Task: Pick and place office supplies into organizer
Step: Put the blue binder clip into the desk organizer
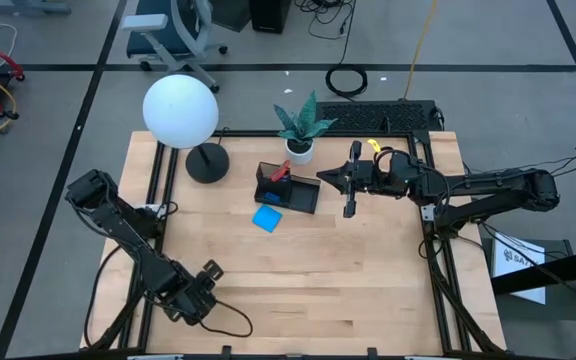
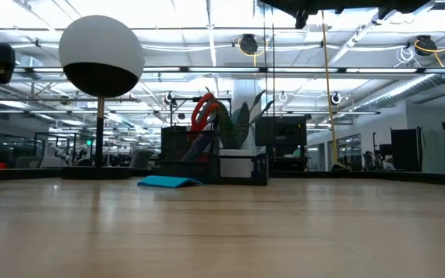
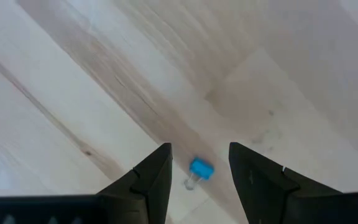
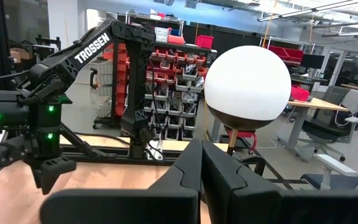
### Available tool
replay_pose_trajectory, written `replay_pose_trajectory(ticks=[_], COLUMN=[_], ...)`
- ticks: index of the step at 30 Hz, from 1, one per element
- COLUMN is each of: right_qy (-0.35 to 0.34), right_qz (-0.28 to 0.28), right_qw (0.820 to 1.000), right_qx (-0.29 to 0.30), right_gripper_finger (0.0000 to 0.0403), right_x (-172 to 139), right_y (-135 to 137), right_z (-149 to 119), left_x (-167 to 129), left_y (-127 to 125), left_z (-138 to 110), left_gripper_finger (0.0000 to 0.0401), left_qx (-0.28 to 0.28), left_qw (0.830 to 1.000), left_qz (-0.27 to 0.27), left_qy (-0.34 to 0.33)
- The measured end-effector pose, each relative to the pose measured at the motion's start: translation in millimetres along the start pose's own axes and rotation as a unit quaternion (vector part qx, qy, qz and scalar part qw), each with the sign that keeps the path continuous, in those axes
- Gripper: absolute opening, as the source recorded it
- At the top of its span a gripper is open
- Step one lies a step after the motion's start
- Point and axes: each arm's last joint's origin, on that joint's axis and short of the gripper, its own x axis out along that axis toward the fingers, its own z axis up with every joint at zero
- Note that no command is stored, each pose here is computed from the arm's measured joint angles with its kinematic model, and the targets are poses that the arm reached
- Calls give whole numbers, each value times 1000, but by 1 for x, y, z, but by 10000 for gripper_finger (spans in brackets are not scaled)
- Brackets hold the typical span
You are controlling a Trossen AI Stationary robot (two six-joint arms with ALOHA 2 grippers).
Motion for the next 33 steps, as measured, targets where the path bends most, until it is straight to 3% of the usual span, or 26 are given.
replay_pose_trajectory(ticks=[9, 17, 33], right_qy=[0, 0, 0], right_qz=[0, 0, -1], right_qw=[1000, 1000, 1000], right_qx=[0, 0, 0], right_gripper_finger=[0, 0, 0], right_x=[0, 0, 0], right_y=[0, 0, 0], right_z=[0, 0, 0], left_x=[4, 17, 19], left_y=[0, 0, 8], left_z=[-9, -25, -16], left_gripper_finger=[168, 168, 168], left_qx=[111, 164, 177], left_qw=[993, 985, 984], left_qz=[-11, -23, -12], left_qy=[27, 56, 10])
